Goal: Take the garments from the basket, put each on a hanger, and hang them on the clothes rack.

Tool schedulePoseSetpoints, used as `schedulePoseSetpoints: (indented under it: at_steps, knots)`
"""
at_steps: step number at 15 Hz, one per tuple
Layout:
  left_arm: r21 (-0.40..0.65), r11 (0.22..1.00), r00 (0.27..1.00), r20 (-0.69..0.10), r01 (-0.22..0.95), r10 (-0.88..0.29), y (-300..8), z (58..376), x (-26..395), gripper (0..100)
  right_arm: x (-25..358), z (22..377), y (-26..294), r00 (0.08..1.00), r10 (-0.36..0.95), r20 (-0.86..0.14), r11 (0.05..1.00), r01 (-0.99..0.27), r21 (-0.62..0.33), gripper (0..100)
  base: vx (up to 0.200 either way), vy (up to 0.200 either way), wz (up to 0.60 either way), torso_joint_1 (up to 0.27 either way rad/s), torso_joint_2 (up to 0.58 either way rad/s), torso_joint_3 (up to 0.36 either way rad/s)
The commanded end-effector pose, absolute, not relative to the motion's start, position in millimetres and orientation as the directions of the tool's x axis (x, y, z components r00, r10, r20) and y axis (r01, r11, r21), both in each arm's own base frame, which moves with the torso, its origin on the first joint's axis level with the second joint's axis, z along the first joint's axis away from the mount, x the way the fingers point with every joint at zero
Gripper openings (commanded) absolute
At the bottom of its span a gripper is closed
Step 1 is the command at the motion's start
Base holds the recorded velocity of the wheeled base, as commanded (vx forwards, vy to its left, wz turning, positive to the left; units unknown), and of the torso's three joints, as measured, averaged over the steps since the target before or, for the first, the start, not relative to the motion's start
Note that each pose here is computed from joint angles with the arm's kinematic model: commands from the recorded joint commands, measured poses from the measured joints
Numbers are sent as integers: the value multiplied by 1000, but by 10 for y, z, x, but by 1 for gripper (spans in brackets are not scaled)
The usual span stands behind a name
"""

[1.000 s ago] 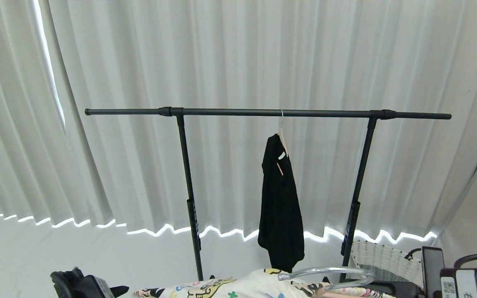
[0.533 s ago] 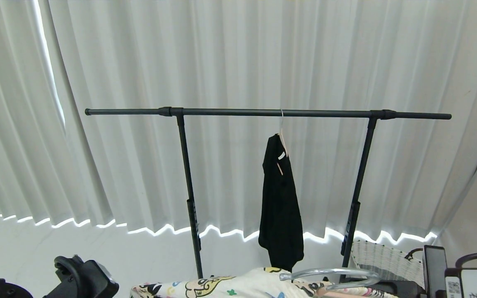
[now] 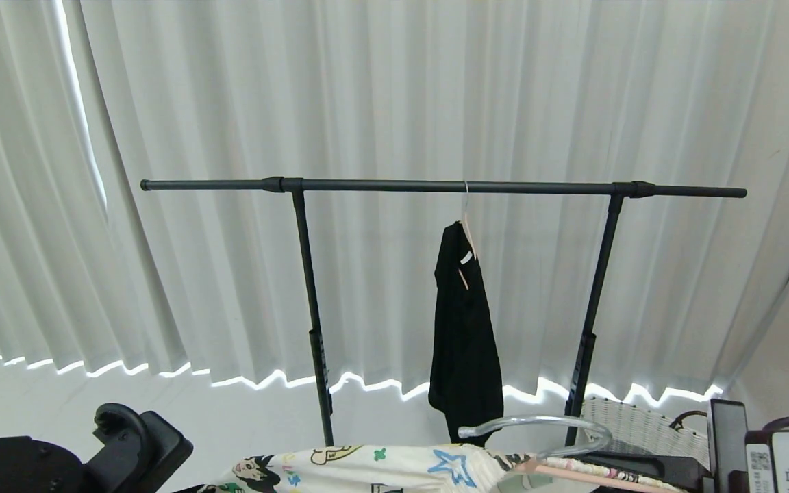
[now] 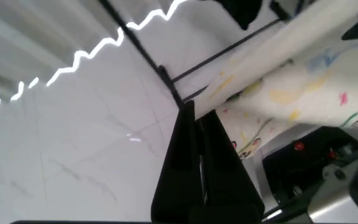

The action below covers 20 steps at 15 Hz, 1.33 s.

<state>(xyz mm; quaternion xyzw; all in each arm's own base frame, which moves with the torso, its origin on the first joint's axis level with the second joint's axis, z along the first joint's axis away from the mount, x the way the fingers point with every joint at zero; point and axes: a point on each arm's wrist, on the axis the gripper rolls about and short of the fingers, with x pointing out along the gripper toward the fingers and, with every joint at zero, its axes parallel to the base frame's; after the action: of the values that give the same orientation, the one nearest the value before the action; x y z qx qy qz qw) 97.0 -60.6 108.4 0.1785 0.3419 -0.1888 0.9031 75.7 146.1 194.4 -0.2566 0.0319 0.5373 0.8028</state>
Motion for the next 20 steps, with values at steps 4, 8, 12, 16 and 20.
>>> schedulePoseSetpoints:
  at_steps: [4,8,12,16,20]
  knots:
    - [221,898,670,-735,380,-103,-495,948,1005,0,800,1973,1407,455,835,-311,331,-865,-378,0,0,0,0,0,0,0]
    - [255,907,671,-741,335,-40,-465,914,1013,0,792,1976,1392,456,836,-306,332,-864,-379,0,0,0,0,0,0,0]
    - [243,873,710,-688,423,-152,-568,979,936,0,792,1976,1392,456,836,-306,332,-864,-379,0,0,0,0,0,0,0]
    - [218,859,729,-644,464,-230,-583,1040,852,100,856,1928,1302,514,796,-319,389,-839,-380,0,0,0,0,0,0,0]
    - [95,816,725,-525,571,-446,-493,1187,662,100,975,1744,898,684,640,-348,606,-729,-318,0,0,0,0,0,0,0]
